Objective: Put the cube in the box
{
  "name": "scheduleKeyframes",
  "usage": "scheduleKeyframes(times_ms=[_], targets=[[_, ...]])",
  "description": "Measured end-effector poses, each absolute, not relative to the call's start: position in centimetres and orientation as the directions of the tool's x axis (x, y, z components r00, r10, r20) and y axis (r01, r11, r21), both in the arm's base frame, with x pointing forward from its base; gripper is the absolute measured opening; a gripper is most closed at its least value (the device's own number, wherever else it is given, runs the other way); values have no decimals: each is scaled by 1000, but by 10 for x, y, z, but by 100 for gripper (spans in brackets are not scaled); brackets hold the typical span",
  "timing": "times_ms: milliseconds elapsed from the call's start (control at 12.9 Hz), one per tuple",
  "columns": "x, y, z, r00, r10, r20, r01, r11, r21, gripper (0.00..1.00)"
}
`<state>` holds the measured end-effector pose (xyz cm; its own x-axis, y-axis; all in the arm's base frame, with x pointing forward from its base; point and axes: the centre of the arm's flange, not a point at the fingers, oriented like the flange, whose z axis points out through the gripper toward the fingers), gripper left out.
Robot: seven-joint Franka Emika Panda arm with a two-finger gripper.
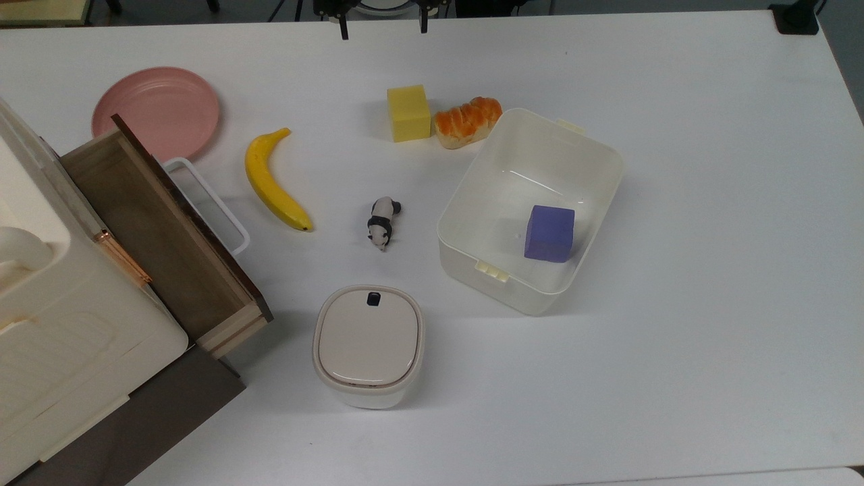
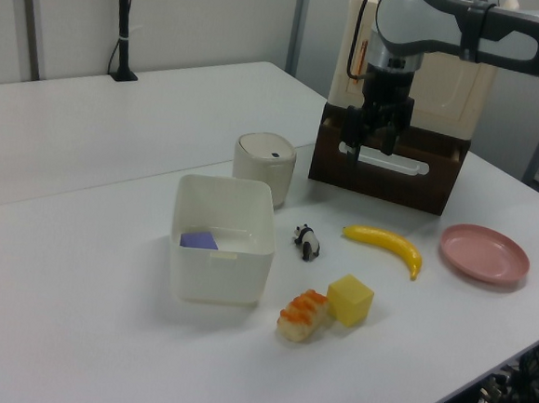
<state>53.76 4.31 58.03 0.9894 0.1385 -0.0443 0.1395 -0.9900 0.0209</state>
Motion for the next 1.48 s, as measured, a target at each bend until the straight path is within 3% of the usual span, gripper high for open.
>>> scheduleKeyframes(times_ms=[621, 777, 932, 1476], targets=[[496, 46, 558, 970, 237, -61, 239, -971, 20, 100], [487, 54, 534, 966, 259, 3, 258, -966, 32, 100], [469, 59, 500, 962, 274, -7, 274, -961, 32, 100], [419, 56, 467, 956, 289, -52, 290, -956, 30, 100]])
